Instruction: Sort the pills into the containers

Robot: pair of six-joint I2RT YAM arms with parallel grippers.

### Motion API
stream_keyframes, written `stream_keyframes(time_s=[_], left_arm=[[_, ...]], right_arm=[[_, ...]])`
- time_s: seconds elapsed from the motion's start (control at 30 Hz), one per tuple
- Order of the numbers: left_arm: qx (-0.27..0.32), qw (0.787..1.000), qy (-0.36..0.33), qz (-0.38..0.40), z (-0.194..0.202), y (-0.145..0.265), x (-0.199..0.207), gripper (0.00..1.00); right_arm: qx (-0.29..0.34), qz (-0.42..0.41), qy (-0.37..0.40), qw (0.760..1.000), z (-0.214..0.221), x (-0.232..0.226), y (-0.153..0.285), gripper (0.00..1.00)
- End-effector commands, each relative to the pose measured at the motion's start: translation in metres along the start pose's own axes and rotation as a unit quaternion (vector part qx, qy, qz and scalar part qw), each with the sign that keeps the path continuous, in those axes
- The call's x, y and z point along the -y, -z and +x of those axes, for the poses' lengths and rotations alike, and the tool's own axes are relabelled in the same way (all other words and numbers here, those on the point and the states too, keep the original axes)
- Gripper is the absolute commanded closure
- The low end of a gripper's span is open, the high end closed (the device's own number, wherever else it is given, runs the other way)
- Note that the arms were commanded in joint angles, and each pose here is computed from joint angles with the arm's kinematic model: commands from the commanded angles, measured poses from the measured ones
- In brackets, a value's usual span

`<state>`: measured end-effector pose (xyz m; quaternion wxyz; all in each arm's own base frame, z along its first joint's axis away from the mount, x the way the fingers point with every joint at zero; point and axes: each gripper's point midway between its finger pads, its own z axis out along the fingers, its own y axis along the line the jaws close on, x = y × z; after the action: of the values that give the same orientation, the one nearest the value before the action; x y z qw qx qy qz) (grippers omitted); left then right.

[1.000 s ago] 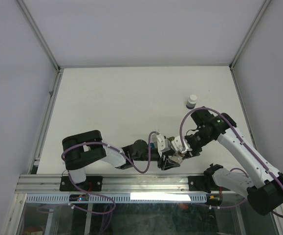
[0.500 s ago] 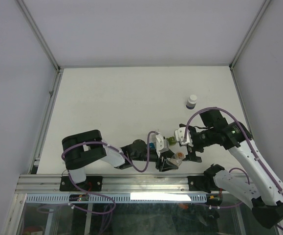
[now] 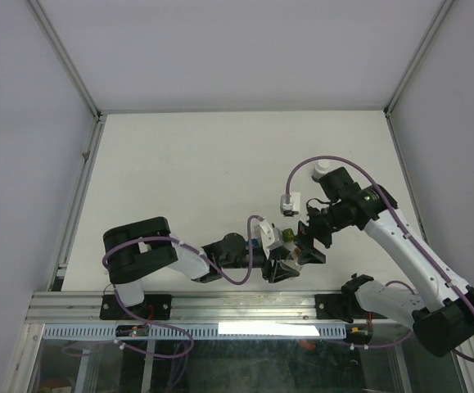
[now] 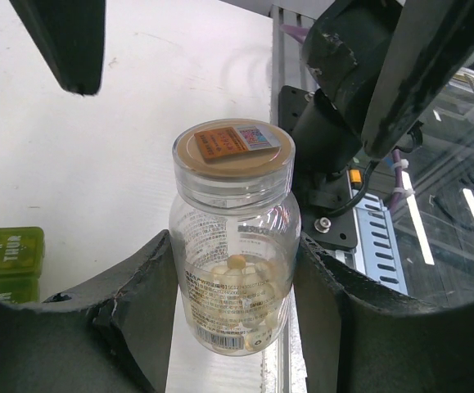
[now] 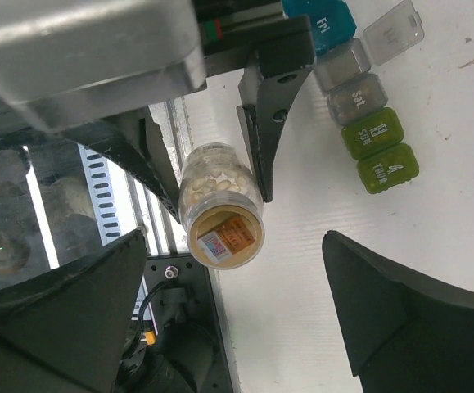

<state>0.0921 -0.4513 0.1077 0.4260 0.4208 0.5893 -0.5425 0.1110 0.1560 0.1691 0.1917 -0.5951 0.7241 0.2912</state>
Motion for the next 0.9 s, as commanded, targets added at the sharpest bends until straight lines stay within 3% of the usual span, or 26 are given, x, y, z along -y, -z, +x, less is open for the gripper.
stream_keyframes(time_s=[0.0, 0.57, 0.77, 0.87], left_arm=[[0.06, 0.998, -0.011, -0.01, -0.044, -0.005, 0.004, 1.0], [0.083, 0.996, -0.016, -0.021, -0.057, -0.005, 0.002, 1.0], [0.088, 0.996, -0.018, -0.018, -0.06, -0.004, 0.004, 1.0], [0.088, 0.996, -0.019, -0.018, -0.061, -0.004, 0.004, 1.0]], right_arm=[[0.014, 0.015, -0.017, 1.0, -0.015, 0.008, 0.004, 0.09], [0.001, -0.009, -0.032, 0.999, -0.012, 0.015, -0.012, 0.24], [0.001, -0.026, -0.029, 0.999, -0.013, 0.01, -0.012, 0.34], [0.003, -0.04, -0.025, 0.999, -0.014, 0.004, -0.011, 0.47]])
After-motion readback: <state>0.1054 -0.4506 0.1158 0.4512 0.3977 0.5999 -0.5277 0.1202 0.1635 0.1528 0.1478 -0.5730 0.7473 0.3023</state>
